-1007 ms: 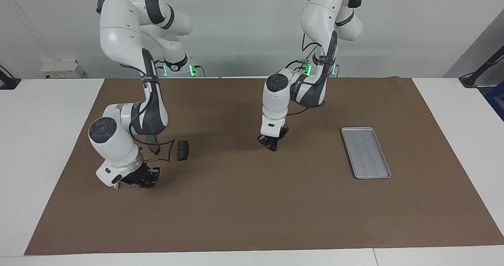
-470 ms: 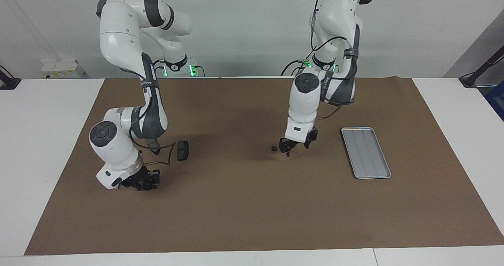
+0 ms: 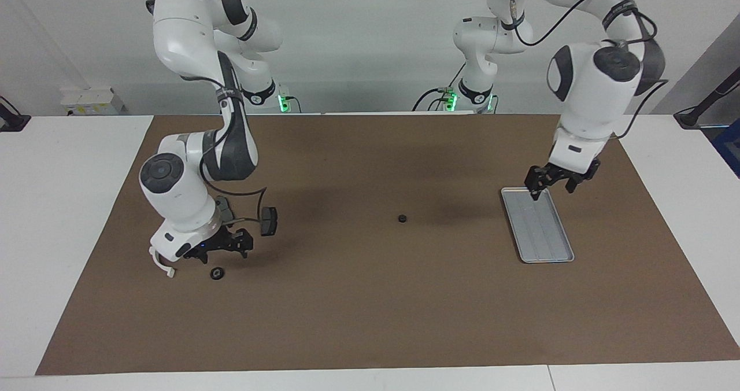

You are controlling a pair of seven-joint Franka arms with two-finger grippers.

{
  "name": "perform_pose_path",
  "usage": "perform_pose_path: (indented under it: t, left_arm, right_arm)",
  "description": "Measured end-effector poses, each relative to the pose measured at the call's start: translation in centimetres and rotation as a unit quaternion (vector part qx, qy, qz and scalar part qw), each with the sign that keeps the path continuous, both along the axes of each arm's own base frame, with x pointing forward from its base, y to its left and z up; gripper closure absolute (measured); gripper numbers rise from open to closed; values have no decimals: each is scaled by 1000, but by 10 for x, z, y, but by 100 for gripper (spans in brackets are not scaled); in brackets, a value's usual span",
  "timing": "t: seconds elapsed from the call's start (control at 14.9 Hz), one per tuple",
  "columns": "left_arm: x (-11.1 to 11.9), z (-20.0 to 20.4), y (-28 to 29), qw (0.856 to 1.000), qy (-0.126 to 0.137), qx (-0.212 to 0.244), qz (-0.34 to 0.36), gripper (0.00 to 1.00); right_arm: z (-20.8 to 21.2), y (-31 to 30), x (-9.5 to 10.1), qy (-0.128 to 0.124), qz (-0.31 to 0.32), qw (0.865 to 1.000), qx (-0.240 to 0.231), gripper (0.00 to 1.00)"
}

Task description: Place bearing gear from tray to pile

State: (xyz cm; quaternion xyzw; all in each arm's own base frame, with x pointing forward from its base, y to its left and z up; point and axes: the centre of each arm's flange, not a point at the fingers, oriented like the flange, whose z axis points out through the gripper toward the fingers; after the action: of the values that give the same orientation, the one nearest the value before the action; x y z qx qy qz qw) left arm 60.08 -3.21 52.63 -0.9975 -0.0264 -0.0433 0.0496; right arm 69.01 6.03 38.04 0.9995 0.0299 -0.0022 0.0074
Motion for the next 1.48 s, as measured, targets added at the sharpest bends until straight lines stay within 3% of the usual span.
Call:
perform_pose_path:
  t: [0.2, 0.6, 0.81, 1.01, 1.21, 1.48]
  left_arm:
    - [-23, 45, 61, 1000, 1, 3, 5, 11]
    - [-59, 87, 57, 1000, 10, -21, 9, 10]
    - [-68, 91, 51, 999, 27, -27, 7, 9]
    - [-72, 98, 41, 998, 34, -47, 2, 0]
    - [-73, 106, 36, 998, 32, -61, 0, 2]
    - [-73, 106, 31, 998, 32, -62, -5, 0]
  right_arm:
    - [38, 90, -24, 8, -99, 995, -6, 0]
    - [43, 253, -81, -1, -284, 959, -5, 0]
    - [33, 308, -107, -7, -314, 949, 2, 0]
    - [-9, 354, -125, -5, -327, 945, -3, 0]
    - [-47, 375, -128, -5, -332, 943, -4, 0]
    - [-66, 393, -130, -8, -328, 945, 5, 0]
